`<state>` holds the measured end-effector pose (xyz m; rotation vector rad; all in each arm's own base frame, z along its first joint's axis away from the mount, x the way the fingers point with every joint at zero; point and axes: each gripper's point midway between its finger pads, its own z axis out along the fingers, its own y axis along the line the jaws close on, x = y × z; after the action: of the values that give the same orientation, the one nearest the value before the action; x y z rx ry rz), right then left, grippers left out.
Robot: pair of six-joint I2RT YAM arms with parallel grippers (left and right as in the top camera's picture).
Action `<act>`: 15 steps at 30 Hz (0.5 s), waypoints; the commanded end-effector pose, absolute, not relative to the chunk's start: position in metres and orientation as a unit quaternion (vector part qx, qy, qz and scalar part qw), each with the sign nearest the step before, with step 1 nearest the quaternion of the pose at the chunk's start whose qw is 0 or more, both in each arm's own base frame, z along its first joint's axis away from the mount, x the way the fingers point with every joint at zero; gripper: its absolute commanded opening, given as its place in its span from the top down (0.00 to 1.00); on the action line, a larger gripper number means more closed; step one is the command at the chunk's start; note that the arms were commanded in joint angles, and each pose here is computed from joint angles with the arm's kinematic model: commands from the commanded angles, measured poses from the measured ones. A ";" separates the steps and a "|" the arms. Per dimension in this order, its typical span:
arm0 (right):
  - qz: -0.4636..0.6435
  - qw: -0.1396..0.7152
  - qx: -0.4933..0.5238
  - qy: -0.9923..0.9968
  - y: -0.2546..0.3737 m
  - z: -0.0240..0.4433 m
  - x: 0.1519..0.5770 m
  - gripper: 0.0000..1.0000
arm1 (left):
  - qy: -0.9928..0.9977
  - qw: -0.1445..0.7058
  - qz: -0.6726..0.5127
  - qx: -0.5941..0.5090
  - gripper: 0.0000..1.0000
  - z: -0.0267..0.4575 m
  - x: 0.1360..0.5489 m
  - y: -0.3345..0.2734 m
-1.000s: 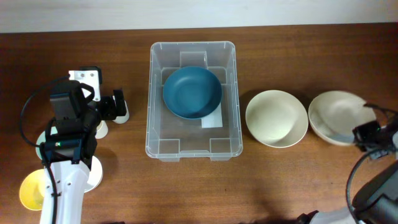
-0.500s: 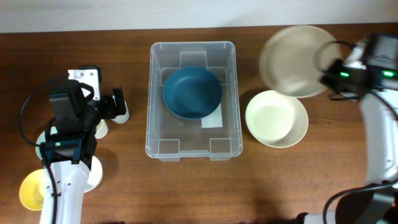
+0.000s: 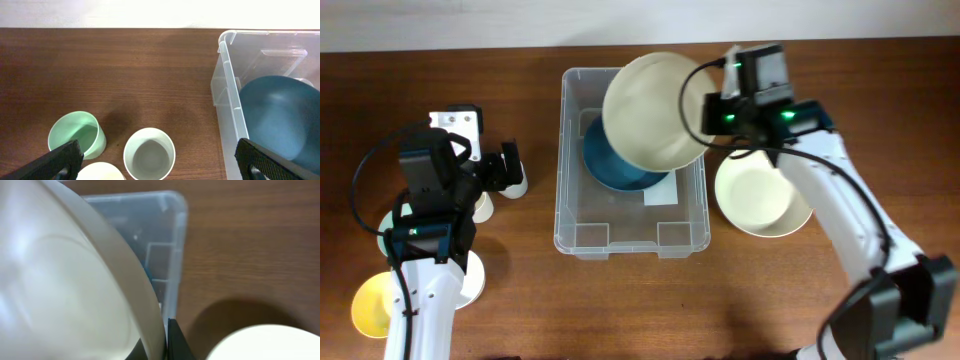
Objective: Pack container
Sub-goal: 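Lift the cream bowl and lower it onto the blue bowl in the bin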
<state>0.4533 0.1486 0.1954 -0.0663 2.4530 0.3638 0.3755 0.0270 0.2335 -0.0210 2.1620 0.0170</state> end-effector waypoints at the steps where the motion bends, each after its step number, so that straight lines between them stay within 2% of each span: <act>1: 0.128 0.324 -0.058 0.935 0.169 0.178 0.465 0.96 | 0.878 0.478 0.010 -0.017 0.00 0.242 0.378 0.030; 10: 0.121 0.285 -0.080 0.947 0.189 0.124 0.471 0.96 | 0.877 0.479 0.010 -0.016 0.00 0.242 0.378 0.030; 12: 0.114 0.288 -0.105 0.945 0.189 0.123 0.471 0.86 | 0.874 0.485 0.010 -0.016 0.01 0.244 0.381 0.031; 15: 0.106 0.307 -0.131 0.937 0.189 0.134 0.478 0.81 | 0.874 0.486 0.010 -0.016 0.01 0.244 0.383 0.031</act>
<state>0.4668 0.1878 0.1144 -0.2545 2.5492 0.3192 0.3780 0.0272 0.2370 -0.0201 2.1445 0.0186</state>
